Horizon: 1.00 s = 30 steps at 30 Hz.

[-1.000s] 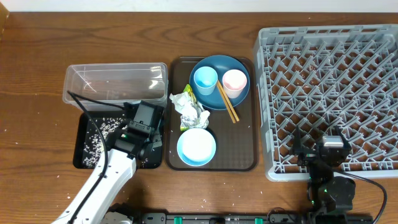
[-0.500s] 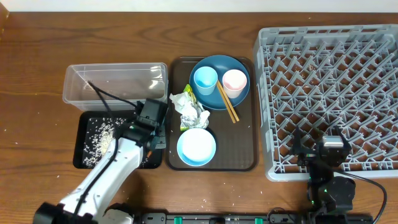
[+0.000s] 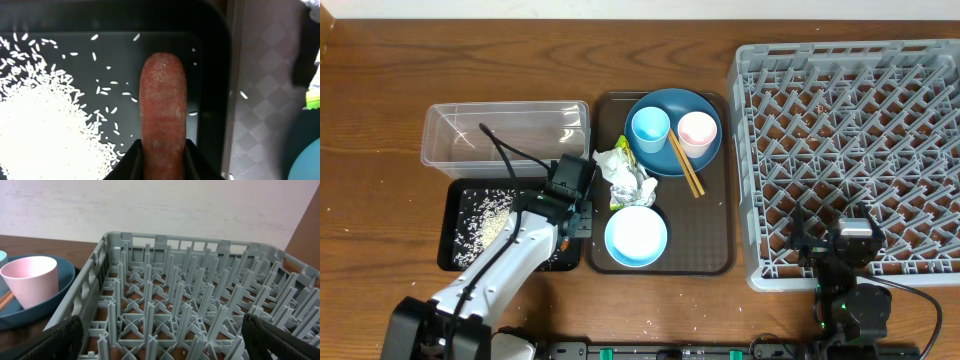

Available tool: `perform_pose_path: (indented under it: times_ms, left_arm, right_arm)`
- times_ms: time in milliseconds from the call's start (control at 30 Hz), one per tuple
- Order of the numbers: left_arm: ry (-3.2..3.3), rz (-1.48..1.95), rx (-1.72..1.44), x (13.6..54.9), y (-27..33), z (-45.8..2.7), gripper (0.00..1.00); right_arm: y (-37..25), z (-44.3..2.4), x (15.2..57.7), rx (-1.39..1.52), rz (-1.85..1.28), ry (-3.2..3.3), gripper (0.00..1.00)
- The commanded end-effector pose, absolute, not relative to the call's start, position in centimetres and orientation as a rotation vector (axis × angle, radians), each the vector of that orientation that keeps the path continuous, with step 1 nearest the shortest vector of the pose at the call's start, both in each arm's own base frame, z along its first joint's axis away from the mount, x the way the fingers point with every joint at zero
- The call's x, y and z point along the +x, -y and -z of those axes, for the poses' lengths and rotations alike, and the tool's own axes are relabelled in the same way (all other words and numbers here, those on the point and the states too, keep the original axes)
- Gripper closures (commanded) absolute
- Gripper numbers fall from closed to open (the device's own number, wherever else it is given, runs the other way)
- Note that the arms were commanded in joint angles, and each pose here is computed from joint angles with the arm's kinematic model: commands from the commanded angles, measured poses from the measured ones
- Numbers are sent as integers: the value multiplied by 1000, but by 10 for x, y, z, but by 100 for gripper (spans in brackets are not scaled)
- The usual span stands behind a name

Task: Sort waste into correct bins and load items into the dishwasher rack
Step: 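Carry the carrot with the left gripper over the black tray, then release the carrot onto the black tray and raise the left gripper, then move the left gripper to the foil wrapper and grasp it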

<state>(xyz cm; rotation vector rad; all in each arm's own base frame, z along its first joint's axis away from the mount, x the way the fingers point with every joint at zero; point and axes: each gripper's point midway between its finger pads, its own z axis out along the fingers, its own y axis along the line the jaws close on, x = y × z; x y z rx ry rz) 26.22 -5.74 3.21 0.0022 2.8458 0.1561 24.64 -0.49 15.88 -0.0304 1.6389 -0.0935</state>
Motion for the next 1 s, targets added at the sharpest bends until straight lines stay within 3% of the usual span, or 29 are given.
perform_pose_path:
  times_ms: [0, 233, 467, 767, 967]
  left_arm:
    - [-2862, -168, 21, 261, 56, -27, 79]
    - [-2857, -165, 20, 262, 56, -27, 78]
    - [-2854, -162, 20, 262, 56, -32, 66]
    - [-2717, -84, -11, 275, 61, -82, 59]
    - [-2604, 196, -31, 271, 87, -123, 55]
  right_arm:
    - [6, -158, 246, -36, 102, -1640, 1]
    - [6, -158, 246, -36, 102, -1640, 1]
    - [6, -158, 246, -36, 102, -1640, 1]
    - [6, -158, 246, -36, 102, -1640, 1]
    - [6, -158, 246, -36, 102, -1640, 1]
